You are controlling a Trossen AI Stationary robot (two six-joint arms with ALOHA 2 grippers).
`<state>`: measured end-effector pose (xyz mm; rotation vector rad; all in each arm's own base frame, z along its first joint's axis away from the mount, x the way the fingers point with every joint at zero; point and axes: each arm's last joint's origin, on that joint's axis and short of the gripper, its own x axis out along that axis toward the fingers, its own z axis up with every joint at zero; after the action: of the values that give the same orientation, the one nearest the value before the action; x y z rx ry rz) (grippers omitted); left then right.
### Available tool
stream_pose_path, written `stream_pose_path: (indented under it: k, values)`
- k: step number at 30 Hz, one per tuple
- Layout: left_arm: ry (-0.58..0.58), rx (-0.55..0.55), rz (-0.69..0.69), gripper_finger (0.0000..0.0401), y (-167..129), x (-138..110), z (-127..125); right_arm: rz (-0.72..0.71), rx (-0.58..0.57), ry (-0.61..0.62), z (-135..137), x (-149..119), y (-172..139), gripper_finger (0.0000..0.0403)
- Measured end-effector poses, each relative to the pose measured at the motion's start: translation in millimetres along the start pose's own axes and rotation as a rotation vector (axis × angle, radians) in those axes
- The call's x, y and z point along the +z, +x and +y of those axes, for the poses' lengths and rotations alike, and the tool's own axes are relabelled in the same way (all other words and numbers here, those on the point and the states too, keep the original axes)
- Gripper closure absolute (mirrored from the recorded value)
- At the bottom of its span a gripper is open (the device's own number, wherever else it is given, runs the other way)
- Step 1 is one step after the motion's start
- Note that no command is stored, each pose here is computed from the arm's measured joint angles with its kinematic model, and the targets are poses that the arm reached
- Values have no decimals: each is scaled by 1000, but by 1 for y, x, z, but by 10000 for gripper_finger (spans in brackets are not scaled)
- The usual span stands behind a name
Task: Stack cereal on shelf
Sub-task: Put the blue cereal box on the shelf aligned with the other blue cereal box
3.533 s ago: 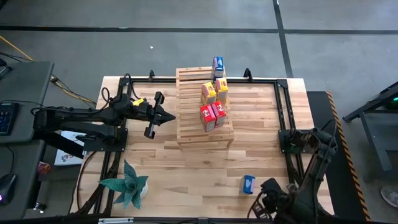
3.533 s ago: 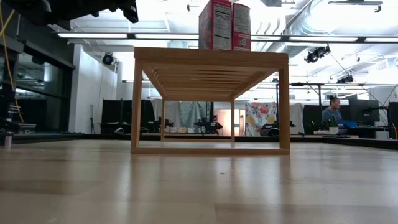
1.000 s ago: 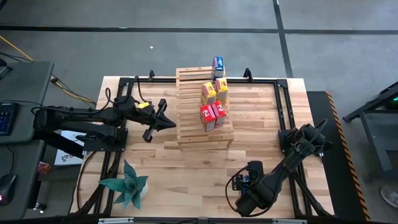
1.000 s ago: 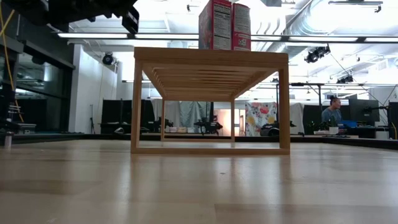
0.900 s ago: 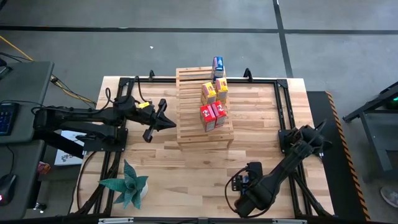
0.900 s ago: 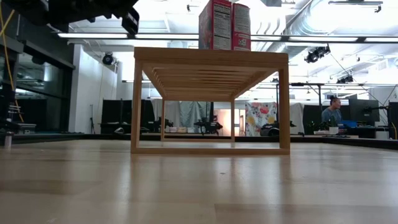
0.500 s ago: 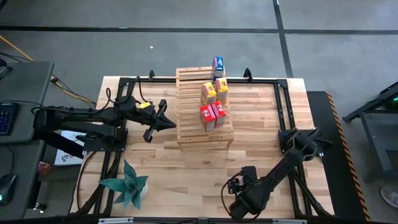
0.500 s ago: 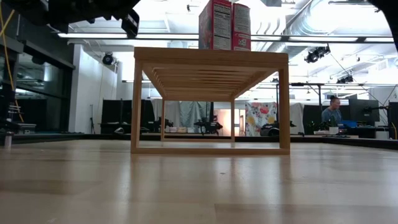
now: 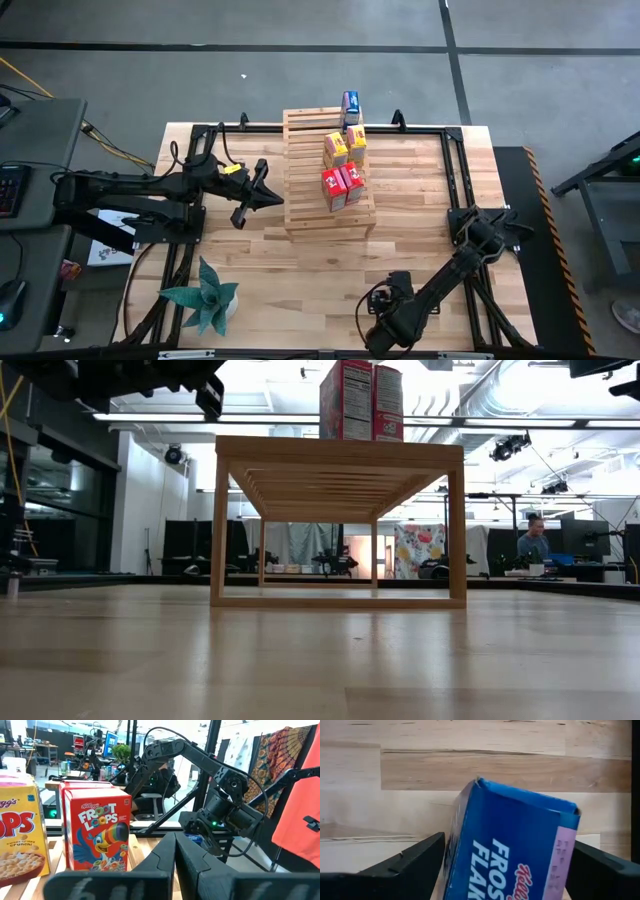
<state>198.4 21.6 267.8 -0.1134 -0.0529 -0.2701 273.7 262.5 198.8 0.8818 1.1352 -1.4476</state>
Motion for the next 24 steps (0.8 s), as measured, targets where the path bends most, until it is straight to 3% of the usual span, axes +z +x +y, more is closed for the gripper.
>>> stream_pose_path:
  k: [7, 15, 19, 24]
  values:
    - [9, 0, -3, 401, 0, 0, 0, 4, 4, 2, 0, 0, -1, 128]
    - [26, -4, -32, 401, 0, 9, -1, 39, 50, -54, -5, -1, -10, 241]
    - [40, -5, -45, 401, -3, 13, -3, 54, 148, -135, -8, 2, -22, 287]
    - [70, -4, -39, 401, -8, 16, -6, 31, 351, -254, -10, 12, -45, 300]
